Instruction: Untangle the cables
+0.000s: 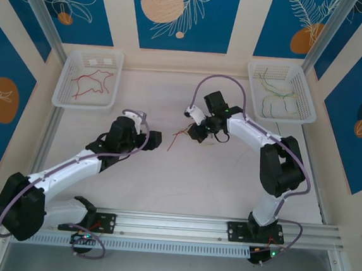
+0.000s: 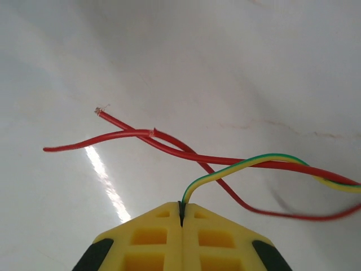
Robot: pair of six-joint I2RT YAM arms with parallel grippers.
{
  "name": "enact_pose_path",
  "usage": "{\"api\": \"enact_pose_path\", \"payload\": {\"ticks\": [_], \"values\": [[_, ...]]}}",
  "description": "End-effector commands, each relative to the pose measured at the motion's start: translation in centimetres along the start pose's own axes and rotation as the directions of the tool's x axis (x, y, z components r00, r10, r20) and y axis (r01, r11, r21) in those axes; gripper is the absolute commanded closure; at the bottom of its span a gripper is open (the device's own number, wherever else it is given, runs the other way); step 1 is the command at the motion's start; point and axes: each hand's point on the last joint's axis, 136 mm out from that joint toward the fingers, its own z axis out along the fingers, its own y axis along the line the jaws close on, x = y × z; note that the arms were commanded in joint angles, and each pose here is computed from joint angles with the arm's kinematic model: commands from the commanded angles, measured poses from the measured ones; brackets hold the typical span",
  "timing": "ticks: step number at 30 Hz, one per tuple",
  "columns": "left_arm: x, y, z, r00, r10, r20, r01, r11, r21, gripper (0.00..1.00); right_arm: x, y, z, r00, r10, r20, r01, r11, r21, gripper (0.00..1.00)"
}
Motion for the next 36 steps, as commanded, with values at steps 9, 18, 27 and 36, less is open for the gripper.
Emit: {"api": "enact_pose_path", "payload": {"ticks": [9,18,27,36], "values": [[-2.3,-6.9,-1.8,0.987,0.117,0.113,-0.146,0.941,0.305,0.22,-2.3,5.0,-3.2,0.985,0.123,0.119,-0.107,0.985,-0.134,1.0],[-1.0,-8.2,-1.2,0.973,0.221,0.063,-0.23,0.918,0.322,0.13,-3.7,7.6,-4.7,0.981,0.099,0.169,-0.07,0.984,-0.165,1.0],[-0.6,-6.9,-0.9,0.966,0.252,0.053,-0.257,0.934,0.247,0.28,-4.6,8.0,-6.9,0.972,0.09,0.215,-0.059,0.987,-0.146,1.0],[-1.5,-6.2,-1.7,0.962,0.26,0.088,-0.272,0.943,0.191,1.0,-4.3,7.6,-7.8,0.969,0.102,0.227,-0.077,0.99,-0.117,1.0]]}}
